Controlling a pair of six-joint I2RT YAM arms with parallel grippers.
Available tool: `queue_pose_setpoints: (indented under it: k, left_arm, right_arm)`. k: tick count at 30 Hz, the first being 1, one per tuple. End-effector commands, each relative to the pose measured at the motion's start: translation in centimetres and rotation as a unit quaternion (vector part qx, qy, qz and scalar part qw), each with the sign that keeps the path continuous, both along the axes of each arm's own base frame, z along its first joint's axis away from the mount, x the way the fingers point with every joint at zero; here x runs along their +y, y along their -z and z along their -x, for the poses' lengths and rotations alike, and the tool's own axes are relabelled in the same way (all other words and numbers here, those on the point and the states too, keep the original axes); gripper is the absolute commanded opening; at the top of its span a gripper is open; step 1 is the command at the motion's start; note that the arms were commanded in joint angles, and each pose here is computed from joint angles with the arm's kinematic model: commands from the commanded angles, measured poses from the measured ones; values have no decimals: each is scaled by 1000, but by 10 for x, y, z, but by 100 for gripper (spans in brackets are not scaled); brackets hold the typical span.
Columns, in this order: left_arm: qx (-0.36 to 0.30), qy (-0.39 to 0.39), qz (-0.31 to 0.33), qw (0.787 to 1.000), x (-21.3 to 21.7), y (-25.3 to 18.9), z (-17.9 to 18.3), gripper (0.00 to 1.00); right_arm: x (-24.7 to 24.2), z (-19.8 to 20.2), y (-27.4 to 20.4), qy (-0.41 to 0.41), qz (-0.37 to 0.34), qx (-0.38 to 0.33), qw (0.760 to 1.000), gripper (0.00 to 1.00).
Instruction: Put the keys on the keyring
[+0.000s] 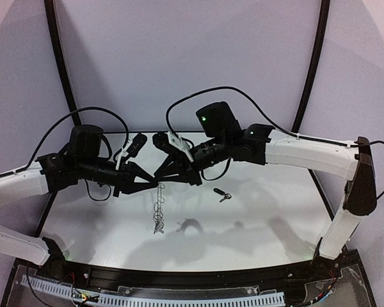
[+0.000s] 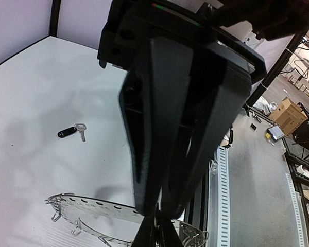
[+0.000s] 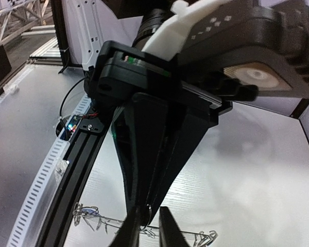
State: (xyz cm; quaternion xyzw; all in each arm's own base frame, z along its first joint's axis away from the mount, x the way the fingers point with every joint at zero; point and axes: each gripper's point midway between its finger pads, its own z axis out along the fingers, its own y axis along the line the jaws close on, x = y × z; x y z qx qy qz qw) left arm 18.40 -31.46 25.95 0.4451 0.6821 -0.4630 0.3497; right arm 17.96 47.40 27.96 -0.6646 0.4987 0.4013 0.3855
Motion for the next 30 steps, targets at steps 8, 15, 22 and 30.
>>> queue_pose_setpoints:
  k: [8,15,22,30]
  left_arm:
    - [-46,7,27,999,-2,-30,1,1]
    - [-79,5,57,995,-2,-46,0,1]
    - [-102,-13,74,992,-1,-55,-6,1]
    - [-102,-62,68,991,6,-40,-17,24]
  right_arm:
    - [0,14,20,-27,45,26,998,10]
    - [2,26,14,-59,34,53,996,2]
    - [0,34,11,-69,34,61,995,0]
    - [-5,5,-42,46,-58,-2,997,0]
